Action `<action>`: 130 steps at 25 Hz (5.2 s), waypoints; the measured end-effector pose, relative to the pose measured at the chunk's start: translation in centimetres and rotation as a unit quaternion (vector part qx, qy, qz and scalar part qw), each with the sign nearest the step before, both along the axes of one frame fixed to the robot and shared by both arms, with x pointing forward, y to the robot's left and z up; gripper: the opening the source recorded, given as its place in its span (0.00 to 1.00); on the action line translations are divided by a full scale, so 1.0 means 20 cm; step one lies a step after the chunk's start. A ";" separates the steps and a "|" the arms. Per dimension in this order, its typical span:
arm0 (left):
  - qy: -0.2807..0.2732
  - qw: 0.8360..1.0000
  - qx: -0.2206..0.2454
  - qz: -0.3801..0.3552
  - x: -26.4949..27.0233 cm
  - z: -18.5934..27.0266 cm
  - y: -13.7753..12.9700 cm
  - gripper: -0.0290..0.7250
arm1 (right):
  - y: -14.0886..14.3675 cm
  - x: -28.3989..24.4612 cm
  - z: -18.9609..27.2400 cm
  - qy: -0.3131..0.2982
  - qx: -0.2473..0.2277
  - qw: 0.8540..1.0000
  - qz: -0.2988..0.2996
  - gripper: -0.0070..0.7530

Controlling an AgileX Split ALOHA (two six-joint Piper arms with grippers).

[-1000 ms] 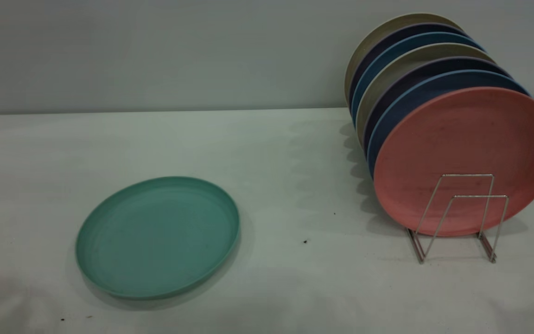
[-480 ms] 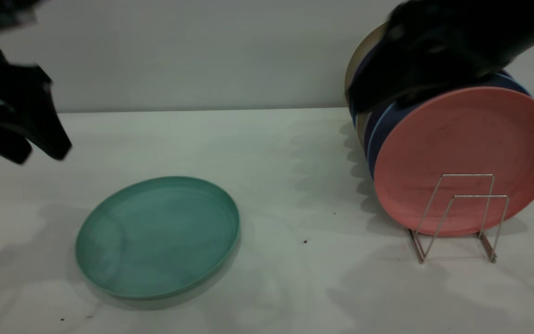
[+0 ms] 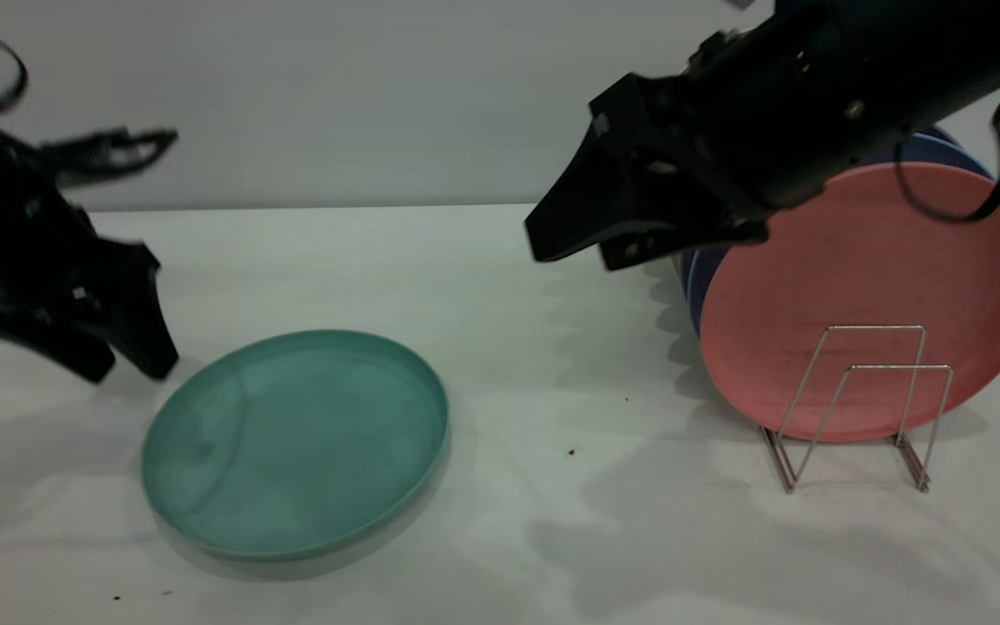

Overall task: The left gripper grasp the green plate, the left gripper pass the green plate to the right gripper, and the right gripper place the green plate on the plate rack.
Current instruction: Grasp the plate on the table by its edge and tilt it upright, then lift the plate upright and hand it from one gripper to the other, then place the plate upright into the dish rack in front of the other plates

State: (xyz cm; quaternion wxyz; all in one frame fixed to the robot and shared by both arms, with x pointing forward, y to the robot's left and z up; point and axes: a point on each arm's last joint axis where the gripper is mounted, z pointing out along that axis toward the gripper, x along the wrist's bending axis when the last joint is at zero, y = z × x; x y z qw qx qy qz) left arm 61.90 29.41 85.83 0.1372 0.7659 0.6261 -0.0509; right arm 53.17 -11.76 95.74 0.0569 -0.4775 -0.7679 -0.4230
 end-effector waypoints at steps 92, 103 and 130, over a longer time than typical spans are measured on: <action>-0.134 0.924 -0.279 -0.224 -0.01 0.17 -0.47 0.70 | -0.04 0.21 -0.25 0.045 0.022 0.999 0.021 0.10; -0.138 0.928 -0.218 -0.270 -0.06 0.36 -0.43 0.94 | -0.06 0.20 -0.15 -0.053 -0.028 0.995 0.080 0.08; -0.198 0.941 -0.175 -0.212 -0.10 0.67 -0.18 0.82 | -0.50 0.04 0.50 -0.430 -0.343 0.797 0.250 0.08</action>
